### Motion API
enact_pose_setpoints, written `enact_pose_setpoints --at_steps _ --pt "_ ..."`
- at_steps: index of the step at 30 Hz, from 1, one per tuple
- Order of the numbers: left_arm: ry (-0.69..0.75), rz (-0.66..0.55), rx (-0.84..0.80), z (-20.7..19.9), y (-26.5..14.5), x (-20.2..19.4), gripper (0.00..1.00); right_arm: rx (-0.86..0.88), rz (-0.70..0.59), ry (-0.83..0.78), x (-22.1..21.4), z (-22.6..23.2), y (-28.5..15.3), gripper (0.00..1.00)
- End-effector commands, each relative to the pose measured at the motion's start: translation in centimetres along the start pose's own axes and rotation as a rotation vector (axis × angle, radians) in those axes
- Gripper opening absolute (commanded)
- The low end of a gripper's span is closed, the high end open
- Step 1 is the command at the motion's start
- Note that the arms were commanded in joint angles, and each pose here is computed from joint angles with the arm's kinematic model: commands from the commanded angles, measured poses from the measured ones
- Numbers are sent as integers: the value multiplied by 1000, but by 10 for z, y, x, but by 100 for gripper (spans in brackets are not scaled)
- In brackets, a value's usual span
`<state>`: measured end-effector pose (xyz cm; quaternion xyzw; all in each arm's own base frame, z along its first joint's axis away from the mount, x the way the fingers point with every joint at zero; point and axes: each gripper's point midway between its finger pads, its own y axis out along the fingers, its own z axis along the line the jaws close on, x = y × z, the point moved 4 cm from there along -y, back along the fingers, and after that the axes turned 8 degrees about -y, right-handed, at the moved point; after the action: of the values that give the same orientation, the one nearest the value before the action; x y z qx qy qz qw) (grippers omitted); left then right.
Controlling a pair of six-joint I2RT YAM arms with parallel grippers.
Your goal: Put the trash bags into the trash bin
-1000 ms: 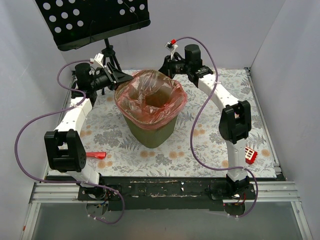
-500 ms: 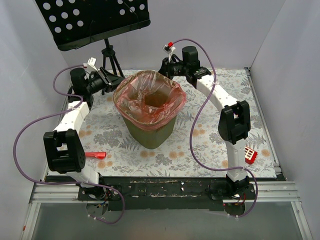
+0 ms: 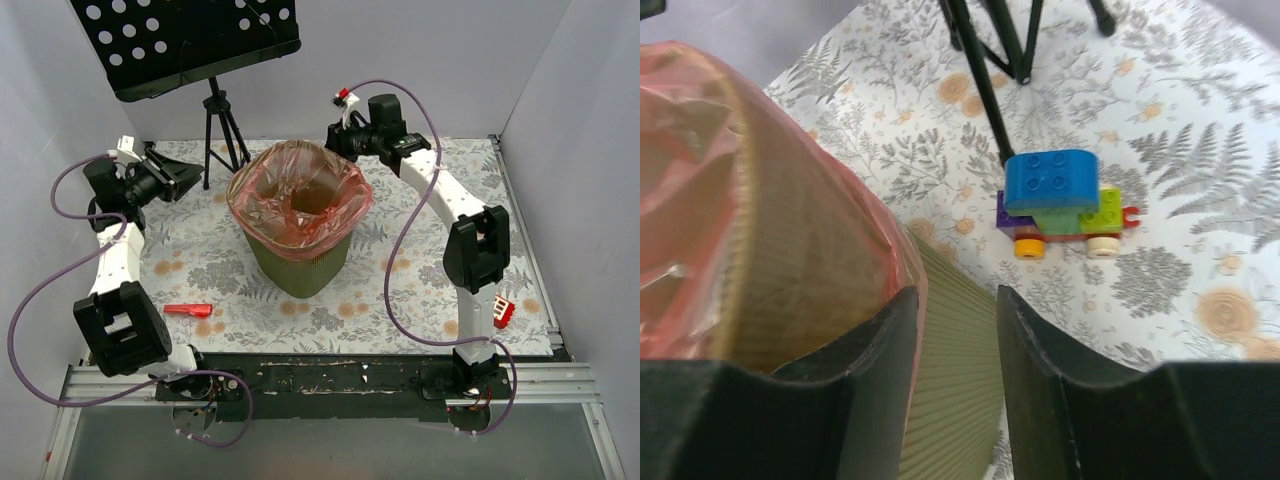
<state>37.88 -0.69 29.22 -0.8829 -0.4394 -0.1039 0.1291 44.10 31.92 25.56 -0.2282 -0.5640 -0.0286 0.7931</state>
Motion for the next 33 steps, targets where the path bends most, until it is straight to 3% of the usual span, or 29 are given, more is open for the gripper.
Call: enact_pose_setpoints --at_steps 1,5,8,18,28,33 --pt "0 88 -69 -28 -35 -24 44 -124 -154 -216 82 20 -58 48" --pt "-65 241 -126 -36 -48 -47 51 -248 -188 -282 101 15 -89 51" --pt "-85 281 -124 -36 -51 -53 51 -307 -199 -324 108 17 -115 52" --pt "-58 402 -150 -40 -71 -93 38 -319 -104 -397 75 52 -158 51" --pt "-48 431 -165 -50 -66 -108 33 -300 -90 -381 67 57 -158 51" --pt "-59 414 -141 -47 -63 -111 23 -287 -89 -376 64 57 -156 51"
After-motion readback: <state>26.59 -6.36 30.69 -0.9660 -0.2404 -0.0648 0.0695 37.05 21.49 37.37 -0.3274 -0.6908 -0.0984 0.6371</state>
